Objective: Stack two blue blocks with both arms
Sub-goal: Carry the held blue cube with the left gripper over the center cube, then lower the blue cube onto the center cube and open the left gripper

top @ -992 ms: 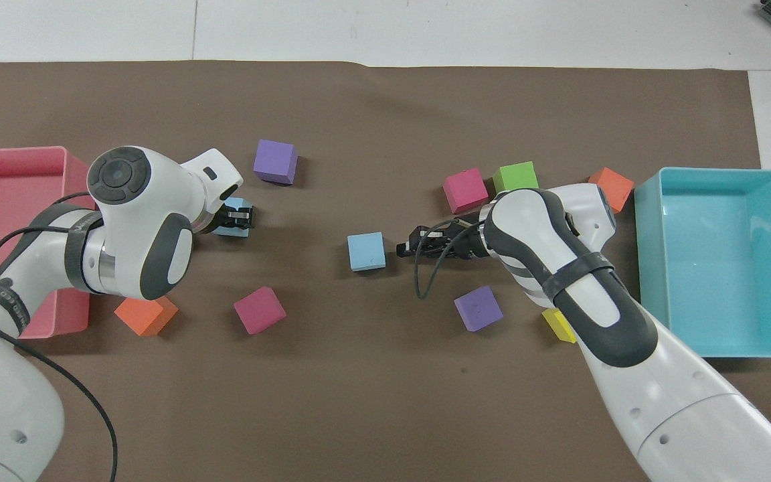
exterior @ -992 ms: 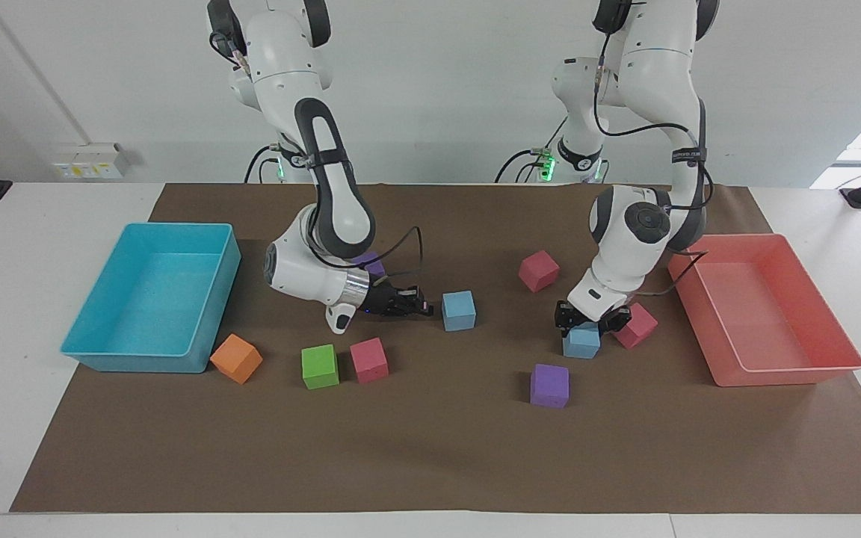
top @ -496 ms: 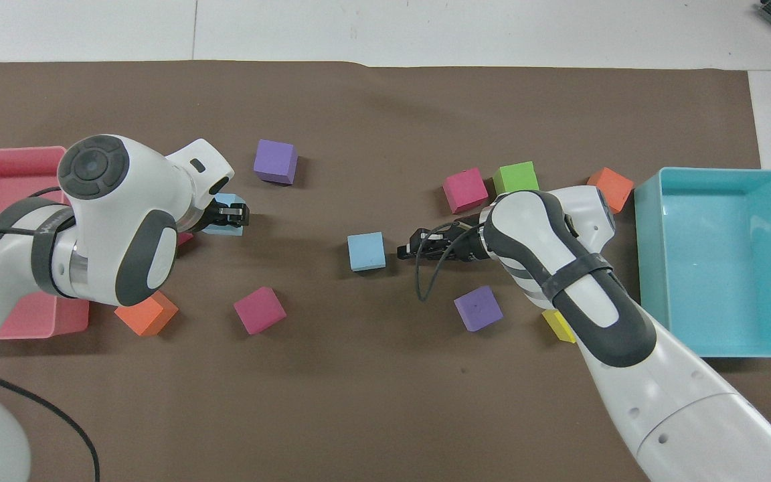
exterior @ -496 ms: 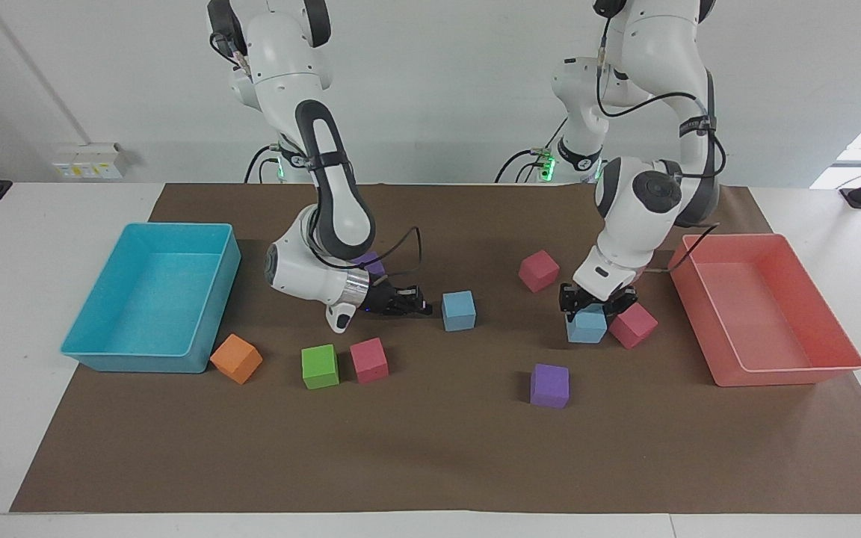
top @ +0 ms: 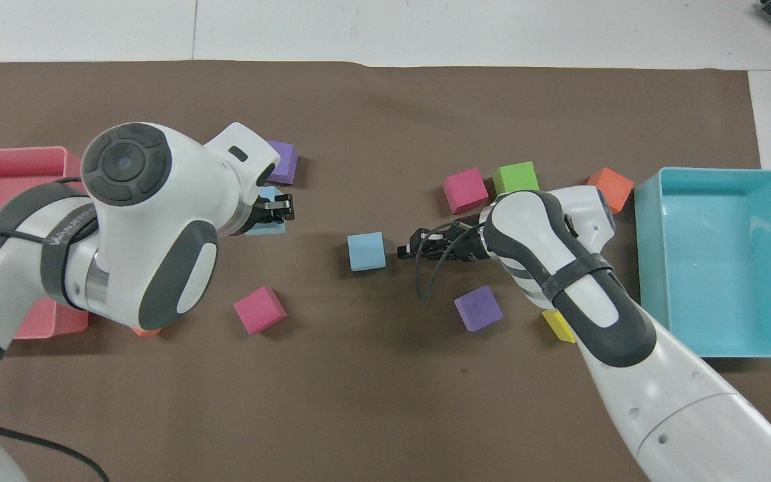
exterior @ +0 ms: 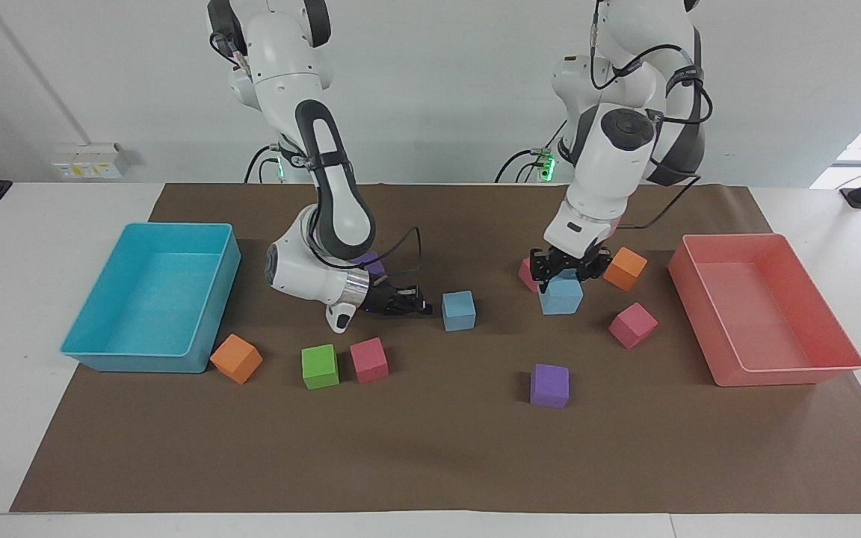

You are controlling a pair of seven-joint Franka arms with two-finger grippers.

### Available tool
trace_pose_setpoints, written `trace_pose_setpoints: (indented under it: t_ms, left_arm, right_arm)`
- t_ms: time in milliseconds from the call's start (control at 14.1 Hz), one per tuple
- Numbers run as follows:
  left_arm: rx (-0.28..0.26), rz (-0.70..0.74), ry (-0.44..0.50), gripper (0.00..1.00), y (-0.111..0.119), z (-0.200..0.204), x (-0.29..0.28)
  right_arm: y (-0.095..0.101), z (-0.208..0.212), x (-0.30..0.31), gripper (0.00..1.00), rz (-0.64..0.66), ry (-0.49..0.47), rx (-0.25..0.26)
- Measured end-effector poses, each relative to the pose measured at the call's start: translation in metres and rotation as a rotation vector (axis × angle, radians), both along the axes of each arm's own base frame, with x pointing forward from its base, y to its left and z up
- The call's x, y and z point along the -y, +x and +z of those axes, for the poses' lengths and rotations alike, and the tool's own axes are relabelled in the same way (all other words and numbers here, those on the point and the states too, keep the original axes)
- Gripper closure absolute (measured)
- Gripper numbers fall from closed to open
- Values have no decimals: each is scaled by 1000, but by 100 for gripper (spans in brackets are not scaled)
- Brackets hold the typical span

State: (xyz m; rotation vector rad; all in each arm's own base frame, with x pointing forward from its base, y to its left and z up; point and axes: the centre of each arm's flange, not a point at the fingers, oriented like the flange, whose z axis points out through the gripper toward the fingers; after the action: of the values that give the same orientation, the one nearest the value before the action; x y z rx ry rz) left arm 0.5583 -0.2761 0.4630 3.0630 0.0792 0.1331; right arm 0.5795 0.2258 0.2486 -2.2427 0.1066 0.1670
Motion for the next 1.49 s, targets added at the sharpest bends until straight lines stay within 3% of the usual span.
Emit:
trace_pose_setpoints:
  t_ms: [425, 921, 1488]
  left_arm:
    - [-37, 54, -12, 41, -18, -39, 95]
    - [-35, 67, -27, 41, -35, -61, 134]
    - [-50, 69, -15, 41, -35, -78, 133]
  right_arm:
    - [0, 0, 0, 99, 0, 0, 0]
    - [0, 0, 0, 99, 0, 0, 0]
    - [0, 0, 0, 99, 0, 0, 0]
